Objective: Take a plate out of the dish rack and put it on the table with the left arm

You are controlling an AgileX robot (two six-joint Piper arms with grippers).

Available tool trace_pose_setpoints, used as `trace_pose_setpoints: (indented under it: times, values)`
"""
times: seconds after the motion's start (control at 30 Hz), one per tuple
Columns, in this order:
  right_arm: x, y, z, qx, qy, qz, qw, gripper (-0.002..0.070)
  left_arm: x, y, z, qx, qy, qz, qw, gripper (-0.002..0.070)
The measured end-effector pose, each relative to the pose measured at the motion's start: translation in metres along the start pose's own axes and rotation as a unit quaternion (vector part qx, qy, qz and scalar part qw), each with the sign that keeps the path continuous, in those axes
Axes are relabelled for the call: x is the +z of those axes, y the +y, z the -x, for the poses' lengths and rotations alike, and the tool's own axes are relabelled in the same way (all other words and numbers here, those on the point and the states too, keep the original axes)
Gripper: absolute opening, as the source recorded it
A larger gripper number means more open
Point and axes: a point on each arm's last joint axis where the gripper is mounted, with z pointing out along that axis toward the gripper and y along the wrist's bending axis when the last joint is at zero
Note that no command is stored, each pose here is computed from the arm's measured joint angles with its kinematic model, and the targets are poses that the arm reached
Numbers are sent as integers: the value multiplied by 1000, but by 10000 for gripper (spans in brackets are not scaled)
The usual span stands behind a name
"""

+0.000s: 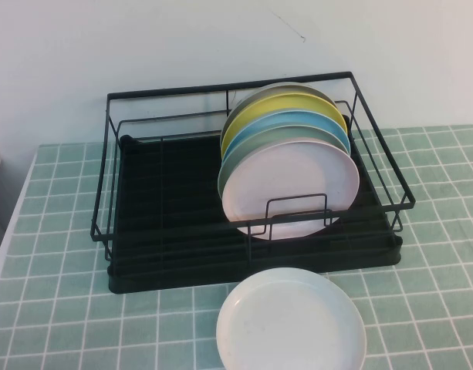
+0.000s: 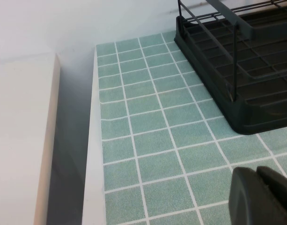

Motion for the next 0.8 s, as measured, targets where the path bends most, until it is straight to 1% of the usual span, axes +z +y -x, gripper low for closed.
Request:
trace_pose_setpoints:
  times: [0.8]
  values:
    - [0,0,0,0,0,0,1000,-2,0,0,0,4,0,-1,1000,-3]
